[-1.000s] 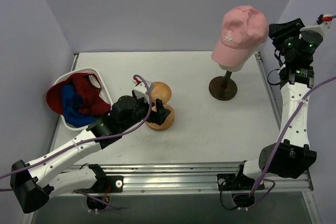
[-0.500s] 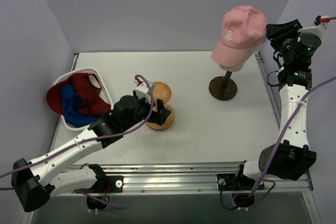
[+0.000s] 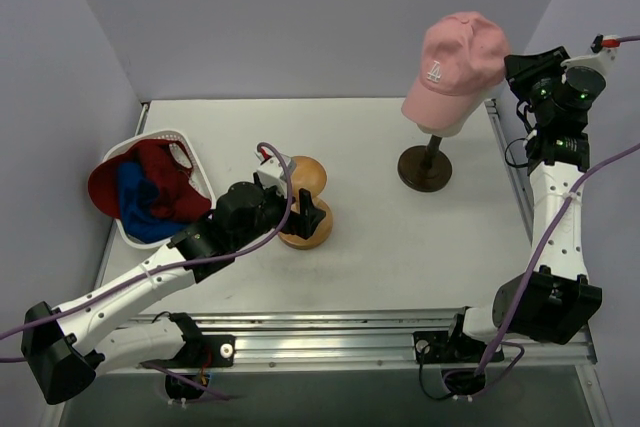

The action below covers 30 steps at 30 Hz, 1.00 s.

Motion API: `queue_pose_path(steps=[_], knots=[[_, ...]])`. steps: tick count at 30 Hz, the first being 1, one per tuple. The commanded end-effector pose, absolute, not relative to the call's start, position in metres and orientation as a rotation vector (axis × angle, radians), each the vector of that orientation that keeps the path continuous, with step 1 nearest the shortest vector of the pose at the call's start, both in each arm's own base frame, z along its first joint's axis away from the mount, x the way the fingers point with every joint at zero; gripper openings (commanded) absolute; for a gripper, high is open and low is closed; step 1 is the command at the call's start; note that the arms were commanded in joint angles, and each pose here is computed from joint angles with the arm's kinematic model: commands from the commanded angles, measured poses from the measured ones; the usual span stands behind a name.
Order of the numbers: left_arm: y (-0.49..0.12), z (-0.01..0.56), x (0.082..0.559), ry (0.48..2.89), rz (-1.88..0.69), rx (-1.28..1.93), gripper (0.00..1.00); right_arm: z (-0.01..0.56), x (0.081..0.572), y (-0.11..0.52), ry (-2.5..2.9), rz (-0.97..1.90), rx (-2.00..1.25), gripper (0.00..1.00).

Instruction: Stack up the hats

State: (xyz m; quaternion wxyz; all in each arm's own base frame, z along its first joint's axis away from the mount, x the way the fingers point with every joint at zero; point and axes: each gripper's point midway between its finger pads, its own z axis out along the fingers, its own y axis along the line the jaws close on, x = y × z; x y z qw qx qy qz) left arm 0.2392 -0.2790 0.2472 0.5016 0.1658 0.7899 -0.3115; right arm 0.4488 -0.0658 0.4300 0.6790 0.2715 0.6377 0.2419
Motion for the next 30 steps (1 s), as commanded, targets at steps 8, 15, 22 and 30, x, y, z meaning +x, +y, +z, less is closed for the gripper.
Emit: queue_pose_path(steps=[8, 15, 22, 30], knots=[[-0.285, 0.270, 0.243, 1.835, -0.787, 0.396, 0.94, 0.451, 0.446, -0.066, 1.364, 0.521, 0.576, 0.00], [-0.285, 0.287, 0.252, 1.813, -0.757, 0.372, 0.94, 0.447, 0.446, -0.071, 1.381, 0.491, 0.596, 0.00], [-0.326, 0.369, 0.257, 1.693, -0.930, 0.415, 0.94, 0.436, 0.448, -0.083, 1.399, 0.435, 0.650, 0.00], [-0.388, 0.414, 0.286, 1.652, -1.013, 0.497, 0.95, 0.417, 0.457, -0.085, 1.439, 0.431, 0.667, 0.00]])
